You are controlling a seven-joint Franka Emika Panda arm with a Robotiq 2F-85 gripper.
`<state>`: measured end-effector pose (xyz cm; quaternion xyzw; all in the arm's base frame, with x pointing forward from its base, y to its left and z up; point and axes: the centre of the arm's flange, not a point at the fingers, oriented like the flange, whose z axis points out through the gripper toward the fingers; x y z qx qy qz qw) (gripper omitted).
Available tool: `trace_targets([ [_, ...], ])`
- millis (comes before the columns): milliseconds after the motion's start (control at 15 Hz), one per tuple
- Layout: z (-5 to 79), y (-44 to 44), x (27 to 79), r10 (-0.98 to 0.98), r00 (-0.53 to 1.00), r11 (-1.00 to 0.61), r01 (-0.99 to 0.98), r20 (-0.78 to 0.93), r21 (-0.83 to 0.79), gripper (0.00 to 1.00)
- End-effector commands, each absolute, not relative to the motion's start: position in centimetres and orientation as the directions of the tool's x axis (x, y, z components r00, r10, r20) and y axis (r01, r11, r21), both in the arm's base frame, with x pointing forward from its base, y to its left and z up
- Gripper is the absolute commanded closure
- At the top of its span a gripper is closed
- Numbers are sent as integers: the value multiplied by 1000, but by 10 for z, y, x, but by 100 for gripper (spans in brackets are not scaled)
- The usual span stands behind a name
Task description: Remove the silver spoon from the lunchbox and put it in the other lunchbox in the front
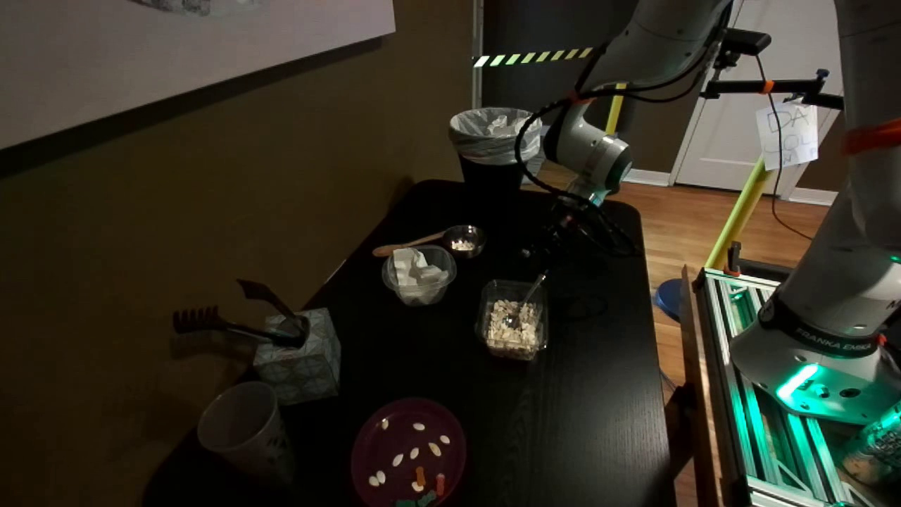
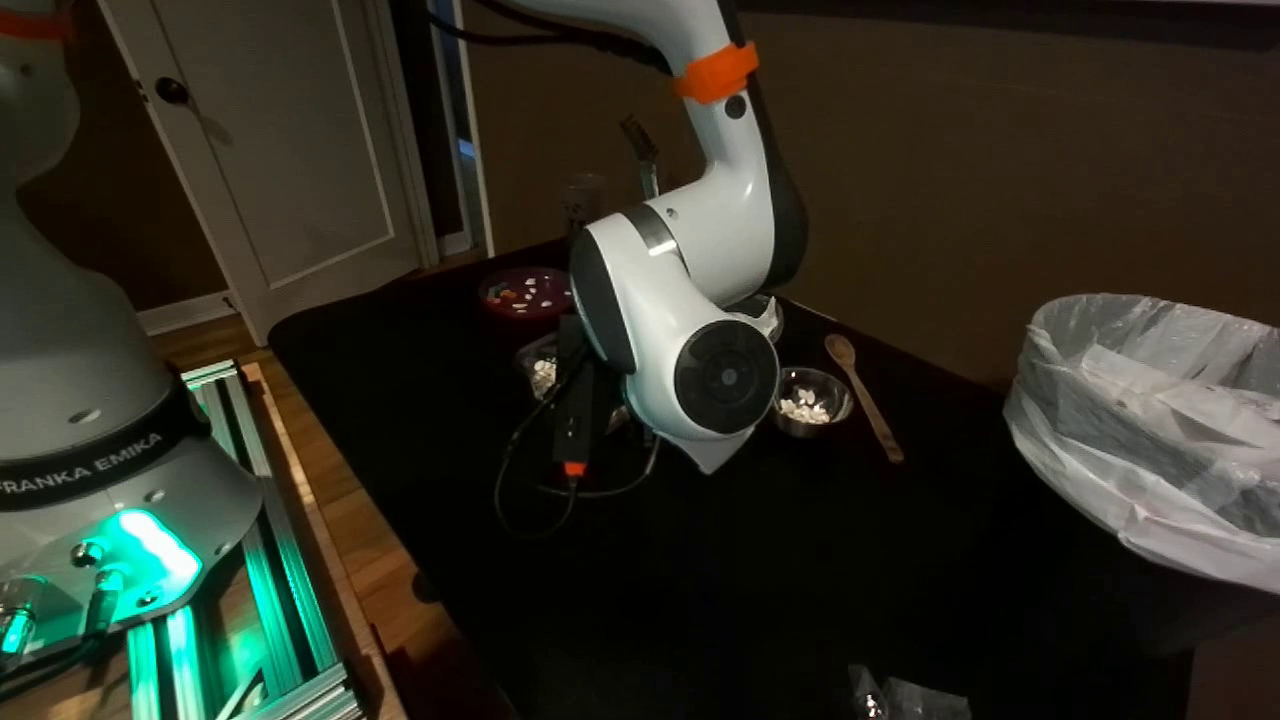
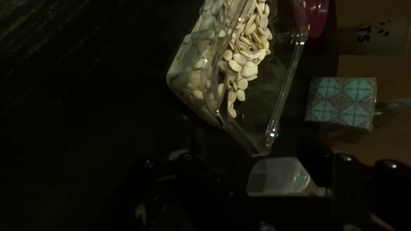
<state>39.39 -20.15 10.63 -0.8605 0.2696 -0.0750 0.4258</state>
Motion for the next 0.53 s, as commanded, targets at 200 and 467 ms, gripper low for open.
trace_targets([
  [200,97,-201,396,-538,838,-513,-410,-90,-754,30],
  [467,96,-203,393,-526,847,-545,-410,-83,-731,33],
])
